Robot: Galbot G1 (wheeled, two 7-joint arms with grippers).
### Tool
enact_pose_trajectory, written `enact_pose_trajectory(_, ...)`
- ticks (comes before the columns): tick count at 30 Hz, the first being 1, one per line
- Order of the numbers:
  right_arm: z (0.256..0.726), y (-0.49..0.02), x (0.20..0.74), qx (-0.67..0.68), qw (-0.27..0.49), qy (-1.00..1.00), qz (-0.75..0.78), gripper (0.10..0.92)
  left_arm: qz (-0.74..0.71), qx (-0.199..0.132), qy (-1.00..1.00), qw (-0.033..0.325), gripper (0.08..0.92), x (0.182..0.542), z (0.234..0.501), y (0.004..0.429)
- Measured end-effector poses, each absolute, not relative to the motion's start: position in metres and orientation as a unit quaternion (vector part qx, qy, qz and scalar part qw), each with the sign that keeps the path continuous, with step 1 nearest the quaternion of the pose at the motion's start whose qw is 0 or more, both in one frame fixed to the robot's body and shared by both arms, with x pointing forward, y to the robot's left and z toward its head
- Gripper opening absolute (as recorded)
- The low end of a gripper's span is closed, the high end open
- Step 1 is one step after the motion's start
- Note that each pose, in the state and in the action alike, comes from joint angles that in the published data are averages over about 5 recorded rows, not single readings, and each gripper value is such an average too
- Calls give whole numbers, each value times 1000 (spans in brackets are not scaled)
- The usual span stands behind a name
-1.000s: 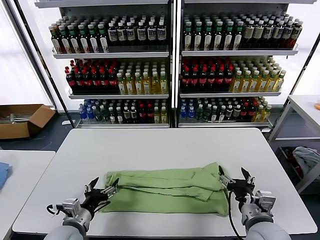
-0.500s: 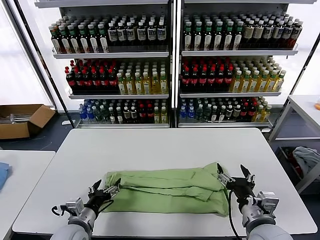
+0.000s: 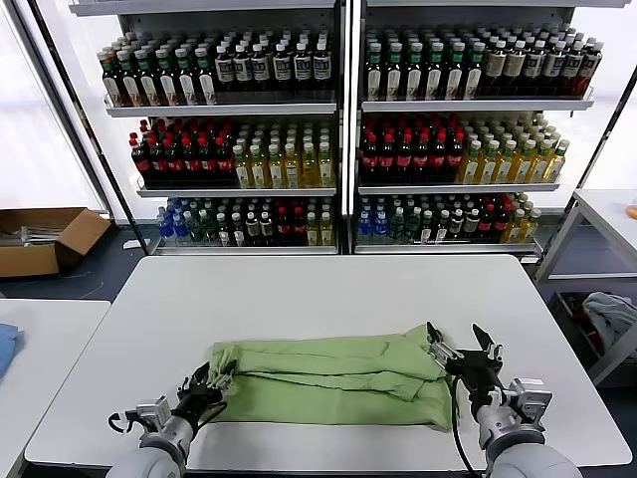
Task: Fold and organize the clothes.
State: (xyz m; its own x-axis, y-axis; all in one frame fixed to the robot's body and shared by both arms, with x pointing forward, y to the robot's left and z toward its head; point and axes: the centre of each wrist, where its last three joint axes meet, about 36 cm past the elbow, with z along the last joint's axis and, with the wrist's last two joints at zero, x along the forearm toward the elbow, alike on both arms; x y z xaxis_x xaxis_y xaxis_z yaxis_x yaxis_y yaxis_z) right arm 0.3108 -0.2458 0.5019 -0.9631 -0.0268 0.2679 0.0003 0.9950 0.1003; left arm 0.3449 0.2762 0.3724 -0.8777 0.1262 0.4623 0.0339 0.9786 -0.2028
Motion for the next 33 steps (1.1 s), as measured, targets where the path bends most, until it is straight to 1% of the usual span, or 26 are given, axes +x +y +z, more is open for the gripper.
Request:
enact_pose_trajectory(12,508,-249,314,9,128,-990,-52,823,89,-43,-965,242,186,342,363,278)
enact_pose_trajectory(15,509,-250,315,9,127,-990,-53,823,85,-41,-967,237,121,340,363,281)
enact_pose_trajectory(19,511,-250,317,10,125,-991,-54,823,71,-32,-971,228,105,338,362,289)
enact_pose_trajectory(24,511,-249,319,15,126,-990,-58,823,35,-3,-978,204,105,334,367,313)
enact_pose_trajectory(28,512,-248,321,18,125,-990,-62,823,-5,24,-983,183,105,332,381,353)
enact_pose_trajectory(33,512,-247,322,21,126,-990,-64,823,-64,63,-983,161,105,327,407,420)
